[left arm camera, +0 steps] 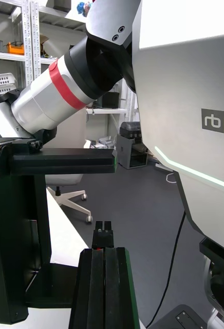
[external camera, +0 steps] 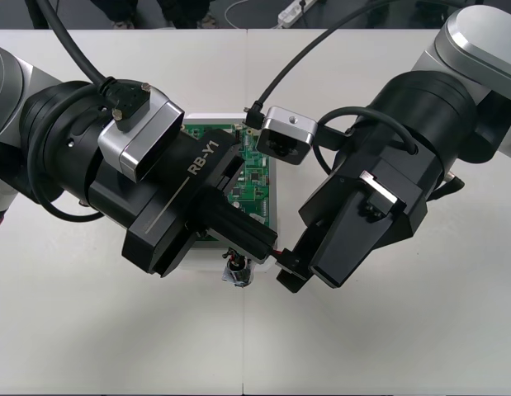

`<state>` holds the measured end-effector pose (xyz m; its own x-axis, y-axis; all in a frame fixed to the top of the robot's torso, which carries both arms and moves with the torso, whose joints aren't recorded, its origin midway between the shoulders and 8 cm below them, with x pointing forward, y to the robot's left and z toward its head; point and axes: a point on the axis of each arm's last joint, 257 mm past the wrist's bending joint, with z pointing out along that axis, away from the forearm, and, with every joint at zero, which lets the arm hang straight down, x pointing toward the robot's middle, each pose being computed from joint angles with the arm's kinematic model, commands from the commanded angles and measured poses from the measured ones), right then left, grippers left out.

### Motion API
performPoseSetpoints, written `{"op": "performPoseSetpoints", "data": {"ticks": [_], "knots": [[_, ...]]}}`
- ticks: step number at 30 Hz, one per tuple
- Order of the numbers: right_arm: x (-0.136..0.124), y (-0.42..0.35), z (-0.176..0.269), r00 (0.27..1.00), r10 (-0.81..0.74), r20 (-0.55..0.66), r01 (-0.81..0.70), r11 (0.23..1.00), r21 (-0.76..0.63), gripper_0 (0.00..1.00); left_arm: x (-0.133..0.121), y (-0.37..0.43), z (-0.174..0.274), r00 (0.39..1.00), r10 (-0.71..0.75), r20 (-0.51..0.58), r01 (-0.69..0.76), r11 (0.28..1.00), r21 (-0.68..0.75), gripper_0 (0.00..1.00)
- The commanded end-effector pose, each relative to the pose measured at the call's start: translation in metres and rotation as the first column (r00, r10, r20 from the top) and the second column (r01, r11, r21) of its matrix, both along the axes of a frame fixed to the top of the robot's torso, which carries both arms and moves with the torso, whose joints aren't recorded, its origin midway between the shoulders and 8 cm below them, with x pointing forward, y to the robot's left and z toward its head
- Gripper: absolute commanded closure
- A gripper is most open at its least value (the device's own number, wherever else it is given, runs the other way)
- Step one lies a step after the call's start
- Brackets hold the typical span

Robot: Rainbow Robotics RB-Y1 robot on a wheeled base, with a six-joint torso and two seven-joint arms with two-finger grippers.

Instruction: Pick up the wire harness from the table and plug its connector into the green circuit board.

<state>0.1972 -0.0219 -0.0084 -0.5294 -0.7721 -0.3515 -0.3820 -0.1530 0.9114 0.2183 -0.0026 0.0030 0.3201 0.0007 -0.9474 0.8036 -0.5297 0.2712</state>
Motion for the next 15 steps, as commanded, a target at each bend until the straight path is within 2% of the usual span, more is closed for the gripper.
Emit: {"op": "performPoseSetpoints", "data": {"ticks": [1, 15], "knots": [[-0.013, 0.003, 0.010, 0.999, 0.053, 0.009, -0.053, 0.998, -0.017, 0.05, 0.000, -0.004, 0.015, 1.000, 0.015, -0.019, -0.015, 1.000, 0.014, 1.00], [-0.013, 0.003, 0.010, 0.999, 0.053, 0.009, -0.053, 0.998, -0.017, 0.02, 0.000, 0.015, 0.015, 0.999, 0.021, -0.049, -0.020, 1.000, 0.024, 1.00]]}}
